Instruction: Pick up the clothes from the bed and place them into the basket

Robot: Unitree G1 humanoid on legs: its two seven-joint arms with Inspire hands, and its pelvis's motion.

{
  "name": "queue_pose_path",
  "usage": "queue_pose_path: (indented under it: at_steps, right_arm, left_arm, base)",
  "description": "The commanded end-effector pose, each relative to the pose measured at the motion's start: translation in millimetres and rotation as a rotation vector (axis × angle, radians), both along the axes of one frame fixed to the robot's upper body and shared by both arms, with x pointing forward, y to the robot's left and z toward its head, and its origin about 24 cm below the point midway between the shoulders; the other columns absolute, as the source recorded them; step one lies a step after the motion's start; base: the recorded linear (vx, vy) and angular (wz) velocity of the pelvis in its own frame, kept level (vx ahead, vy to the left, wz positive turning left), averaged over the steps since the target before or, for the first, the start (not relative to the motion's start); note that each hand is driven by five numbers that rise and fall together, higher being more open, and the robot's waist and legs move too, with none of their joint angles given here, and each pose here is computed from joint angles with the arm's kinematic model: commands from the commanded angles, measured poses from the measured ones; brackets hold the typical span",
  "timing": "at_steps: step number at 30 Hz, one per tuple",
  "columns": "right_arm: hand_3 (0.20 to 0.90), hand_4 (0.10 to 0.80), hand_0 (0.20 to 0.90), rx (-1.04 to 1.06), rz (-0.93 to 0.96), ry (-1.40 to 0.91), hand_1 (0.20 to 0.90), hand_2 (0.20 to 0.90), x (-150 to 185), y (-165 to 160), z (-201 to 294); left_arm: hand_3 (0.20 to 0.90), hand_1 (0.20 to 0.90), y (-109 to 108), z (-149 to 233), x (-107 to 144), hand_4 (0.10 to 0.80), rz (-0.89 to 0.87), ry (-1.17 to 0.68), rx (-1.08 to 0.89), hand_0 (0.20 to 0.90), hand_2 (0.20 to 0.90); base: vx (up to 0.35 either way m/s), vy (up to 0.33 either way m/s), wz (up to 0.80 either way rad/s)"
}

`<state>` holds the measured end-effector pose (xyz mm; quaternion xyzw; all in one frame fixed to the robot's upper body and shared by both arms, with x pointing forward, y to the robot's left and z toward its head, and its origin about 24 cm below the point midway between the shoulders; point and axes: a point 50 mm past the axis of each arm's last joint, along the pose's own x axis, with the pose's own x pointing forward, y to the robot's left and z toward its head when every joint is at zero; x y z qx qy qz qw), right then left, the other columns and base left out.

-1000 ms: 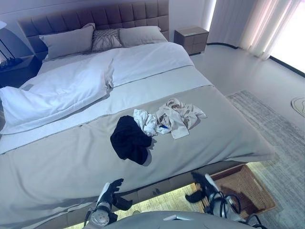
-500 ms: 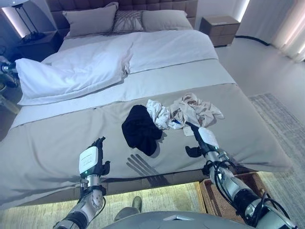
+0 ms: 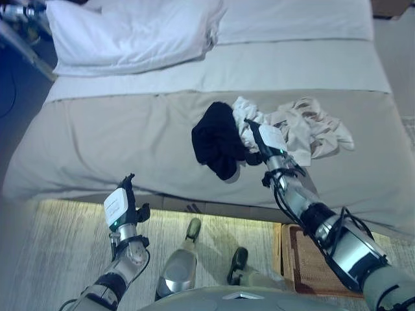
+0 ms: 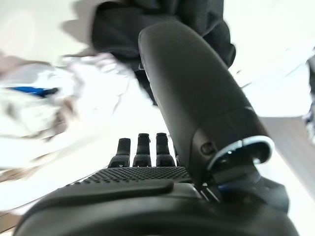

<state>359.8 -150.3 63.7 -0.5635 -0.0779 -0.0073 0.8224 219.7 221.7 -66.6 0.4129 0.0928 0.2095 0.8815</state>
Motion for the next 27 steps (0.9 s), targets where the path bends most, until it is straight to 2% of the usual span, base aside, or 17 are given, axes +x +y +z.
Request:
queue_pose_path:
  at_steps: [1,7,11,21,27]
  right_arm:
    - [0.9,0.8,0.9,0.015,0.097,-0.242,0.9,0.9,25,34,75]
    - [0.9,0.8,0.9,-0.09,0.089,-0.282,0.9,0.9,39,45,102]
    - [0.9,0.8,0.9,-0.15,0.042,-0.267,0.9,0.9,46,41,109]
    - [0.9,0.8,0.9,-0.33,-0.14,-0.112,0.9,0.9,63,16,121]
    - [0.9,0.8,0.9,-0.431,-0.314,0.035,0.9,0.9,67,-10,128]
  left_arm:
    - [0.9,0.9,-6,40,40,0.8,-0.02,-0.244,-0.035,0.9,0.9]
    - [0.9,0.9,-17,53,54,0.8,-0.066,-0.301,-0.057,0.9,0.9]
    - [0.9,0.9,-20,62,60,0.8,-0.099,-0.341,-0.068,0.9,0.9]
    - [0.9,0.9,-26,88,71,0.8,-0.157,-0.478,-0.107,0.9,0.9]
    - [0.9,0.9,-34,103,75,0.8,-0.207,-0.555,-0.132,0.9,0.9]
  base:
    - [-0.101,0.032,0.18]
    - [-0.088,0.036,0.08]
    - [-0.032,0.004,0.14]
    - [-0.016,0.036,0.06]
    - [-0.014,0.047,0.01]
